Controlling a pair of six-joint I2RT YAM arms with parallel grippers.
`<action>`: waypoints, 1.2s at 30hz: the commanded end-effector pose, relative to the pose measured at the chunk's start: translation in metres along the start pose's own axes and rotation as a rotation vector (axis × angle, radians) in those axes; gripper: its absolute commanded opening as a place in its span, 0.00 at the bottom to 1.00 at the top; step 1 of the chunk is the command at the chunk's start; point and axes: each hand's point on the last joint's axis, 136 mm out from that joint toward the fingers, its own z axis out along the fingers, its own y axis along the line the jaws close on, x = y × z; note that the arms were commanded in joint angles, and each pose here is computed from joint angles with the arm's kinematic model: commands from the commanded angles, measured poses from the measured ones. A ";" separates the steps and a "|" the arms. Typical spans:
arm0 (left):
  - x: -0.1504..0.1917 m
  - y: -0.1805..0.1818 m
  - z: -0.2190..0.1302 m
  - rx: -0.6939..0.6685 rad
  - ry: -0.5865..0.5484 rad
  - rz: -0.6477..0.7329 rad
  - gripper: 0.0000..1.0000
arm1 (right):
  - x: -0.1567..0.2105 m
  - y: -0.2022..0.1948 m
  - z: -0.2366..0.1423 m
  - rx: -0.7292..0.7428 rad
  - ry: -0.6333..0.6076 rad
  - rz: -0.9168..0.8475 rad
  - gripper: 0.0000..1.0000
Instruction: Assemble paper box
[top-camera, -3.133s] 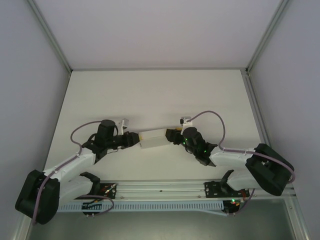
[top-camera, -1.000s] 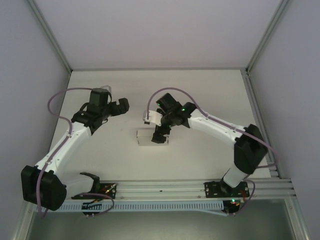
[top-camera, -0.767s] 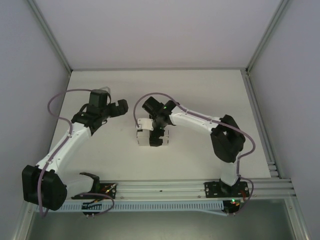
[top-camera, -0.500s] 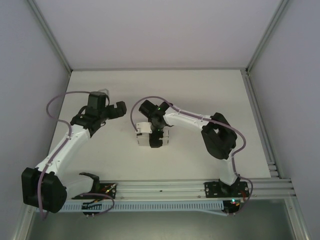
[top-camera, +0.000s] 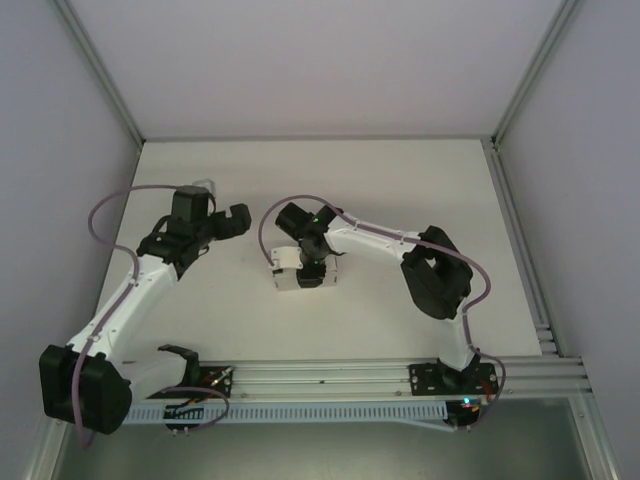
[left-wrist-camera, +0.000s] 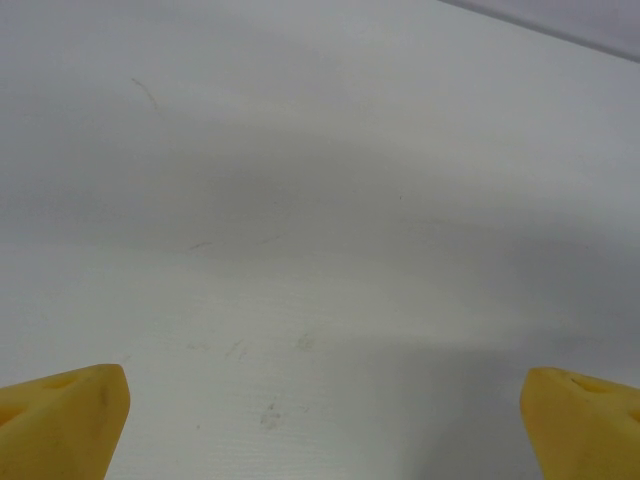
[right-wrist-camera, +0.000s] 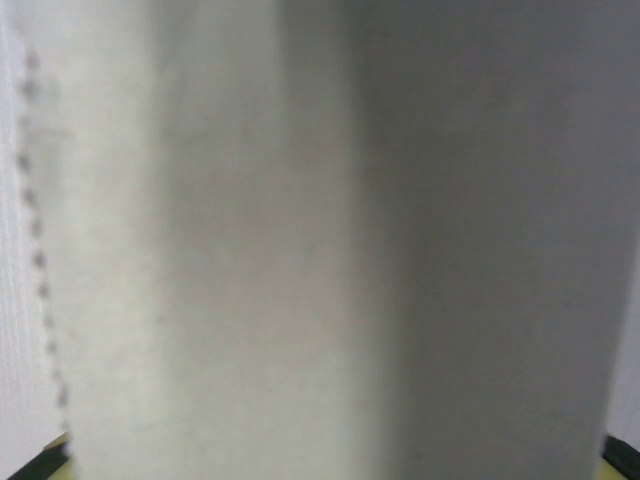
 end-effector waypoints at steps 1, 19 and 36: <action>-0.004 0.005 -0.007 -0.013 -0.029 0.018 1.00 | -0.009 -0.013 -0.029 0.112 -0.042 0.002 0.42; -0.006 0.012 -0.011 -0.035 -0.052 0.011 1.00 | 0.048 -0.152 -0.063 0.911 0.081 -0.052 0.38; -0.005 0.011 -0.010 -0.036 -0.044 0.018 1.00 | 0.079 -0.130 0.003 0.802 0.063 -0.031 0.75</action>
